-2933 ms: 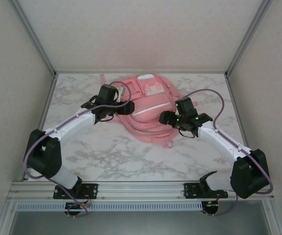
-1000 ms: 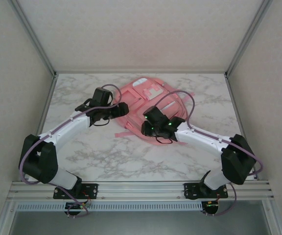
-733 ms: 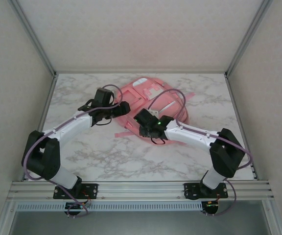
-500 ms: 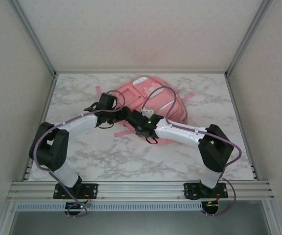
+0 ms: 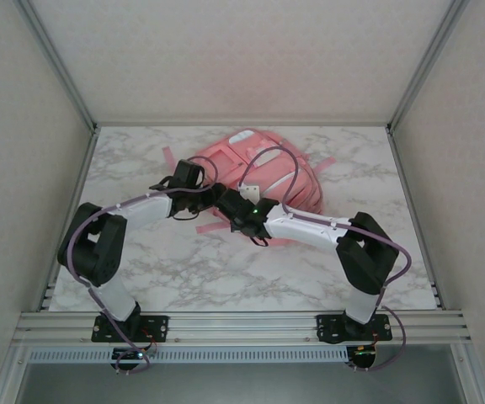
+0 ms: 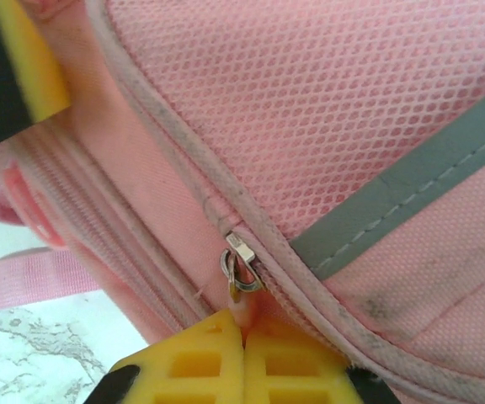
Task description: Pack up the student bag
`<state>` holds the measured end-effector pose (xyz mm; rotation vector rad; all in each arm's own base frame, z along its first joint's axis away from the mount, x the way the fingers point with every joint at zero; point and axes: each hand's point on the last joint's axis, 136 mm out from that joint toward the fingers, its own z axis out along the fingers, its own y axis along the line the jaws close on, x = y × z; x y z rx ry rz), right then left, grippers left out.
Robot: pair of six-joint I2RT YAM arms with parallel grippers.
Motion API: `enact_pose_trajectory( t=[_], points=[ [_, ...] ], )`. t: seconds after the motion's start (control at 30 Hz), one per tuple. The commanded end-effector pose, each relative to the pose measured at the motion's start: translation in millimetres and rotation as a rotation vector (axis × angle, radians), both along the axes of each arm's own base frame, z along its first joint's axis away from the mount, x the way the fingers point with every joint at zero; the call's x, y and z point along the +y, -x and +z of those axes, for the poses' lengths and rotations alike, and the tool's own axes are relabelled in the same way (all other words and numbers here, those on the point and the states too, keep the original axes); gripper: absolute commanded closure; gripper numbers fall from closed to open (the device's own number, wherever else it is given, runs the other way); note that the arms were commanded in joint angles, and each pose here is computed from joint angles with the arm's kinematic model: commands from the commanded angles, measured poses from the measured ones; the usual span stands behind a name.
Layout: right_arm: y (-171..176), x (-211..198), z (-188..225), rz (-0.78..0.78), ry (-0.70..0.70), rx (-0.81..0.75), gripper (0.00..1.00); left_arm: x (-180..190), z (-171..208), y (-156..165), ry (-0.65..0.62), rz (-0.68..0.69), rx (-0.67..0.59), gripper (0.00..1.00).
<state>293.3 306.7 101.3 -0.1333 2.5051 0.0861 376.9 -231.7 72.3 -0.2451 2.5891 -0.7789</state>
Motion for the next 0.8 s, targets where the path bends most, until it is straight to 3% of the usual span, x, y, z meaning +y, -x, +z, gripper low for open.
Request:
enact_pose_trajectory(
  t=[0.0, 0.1, 0.23, 0.57, 0.7, 0.77],
  points=[
    [-6.9, 2.0, 20.4, 0.065, -0.059, -0.032, 1.00, -6.4, -10.1, -15.3, -0.019, 0.013, -0.002, 0.35],
    [5.0, -6.5, 13.0, 0.118, -0.076, 0.045, 1.00, -0.8, -17.6, -30.1, -0.059, 0.041, -0.018, 0.64],
    [24.7, -24.5, -0.7, 0.193, -0.097, 0.154, 1.00, 3.4, -19.9, -49.0, -0.086, 0.064, -0.032, 0.77],
    [34.8, -92.9, -22.6, 0.178, -0.083, 0.238, 1.00, 20.1, -4.2, -73.5, -0.146, 0.082, -0.066, 0.78],
    [22.7, -90.3, 1.1, 0.158, -0.122, 0.193, 1.00, 10.5, 2.9, -67.1, -0.086, 0.055, -0.052, 0.77],
    [16.2, -79.1, 17.0, 0.127, -0.196, 0.177, 0.92, 4.7, 2.4, -61.6, -0.053, 0.044, -0.039, 0.77]
  ],
)
